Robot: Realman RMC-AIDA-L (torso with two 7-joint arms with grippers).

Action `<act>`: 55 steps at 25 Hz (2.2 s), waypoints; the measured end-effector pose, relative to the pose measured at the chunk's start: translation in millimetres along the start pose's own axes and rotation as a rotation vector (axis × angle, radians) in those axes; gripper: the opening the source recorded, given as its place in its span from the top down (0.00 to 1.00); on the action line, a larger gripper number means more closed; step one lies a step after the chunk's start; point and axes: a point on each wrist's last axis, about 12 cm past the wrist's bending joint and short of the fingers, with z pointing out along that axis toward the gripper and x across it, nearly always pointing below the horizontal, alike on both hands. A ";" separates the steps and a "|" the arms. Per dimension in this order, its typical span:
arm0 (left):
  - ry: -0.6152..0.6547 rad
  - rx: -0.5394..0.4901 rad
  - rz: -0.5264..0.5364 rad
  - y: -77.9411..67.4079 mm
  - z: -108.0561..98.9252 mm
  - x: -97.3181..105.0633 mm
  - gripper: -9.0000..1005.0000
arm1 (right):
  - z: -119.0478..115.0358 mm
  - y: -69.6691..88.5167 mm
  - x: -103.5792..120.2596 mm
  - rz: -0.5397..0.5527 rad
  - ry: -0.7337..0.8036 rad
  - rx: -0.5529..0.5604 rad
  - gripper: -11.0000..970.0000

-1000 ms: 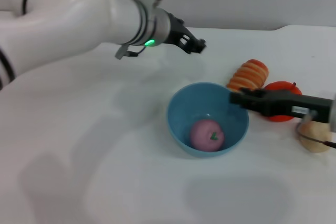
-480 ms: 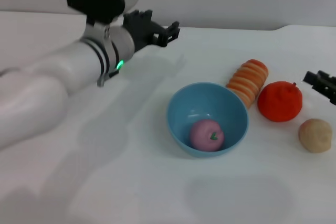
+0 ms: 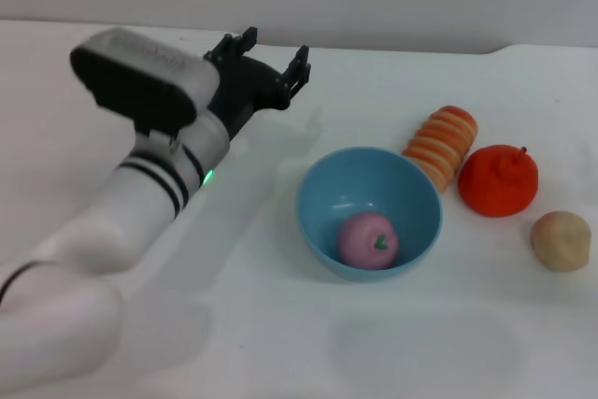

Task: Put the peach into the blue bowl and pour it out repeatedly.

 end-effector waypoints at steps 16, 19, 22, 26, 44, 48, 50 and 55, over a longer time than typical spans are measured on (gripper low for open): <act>-0.134 -0.061 -0.032 0.7 -18.3 19.2 0.32 | -15.0 1.9 20.3 -0.116 0.008 0.225 0.38; -0.119 -0.087 -0.055 4.7 -18.4 21.7 0.33 | -17.0 2.3 21.5 -0.106 0.003 0.249 0.37; -0.112 -0.080 -0.048 3.5 -21.0 24.7 0.30 | -15.7 4.7 22.6 -0.069 0.001 0.253 0.37; -0.100 -0.055 -0.027 0.4 -21.5 27.5 0.28 | -10.2 5.3 25.0 0.073 0.017 0.253 0.37; -0.053 -0.066 0.033 11.8 -27.8 42.2 0.19 | -15.8 7.0 41.4 0.140 0.107 0.330 0.20; -0.042 -0.067 0.036 12.4 -28.0 44.3 0.19 | -16.5 7.5 44.4 0.145 0.129 0.335 0.20; -0.040 -0.065 0.037 12.1 -27.2 44.1 0.19 | -16.0 7.5 44.6 0.143 0.134 0.333 0.20; -0.018 -0.050 0.042 10.6 -20.6 42.2 0.19 | -13.0 7.8 43.3 0.140 0.131 0.328 0.20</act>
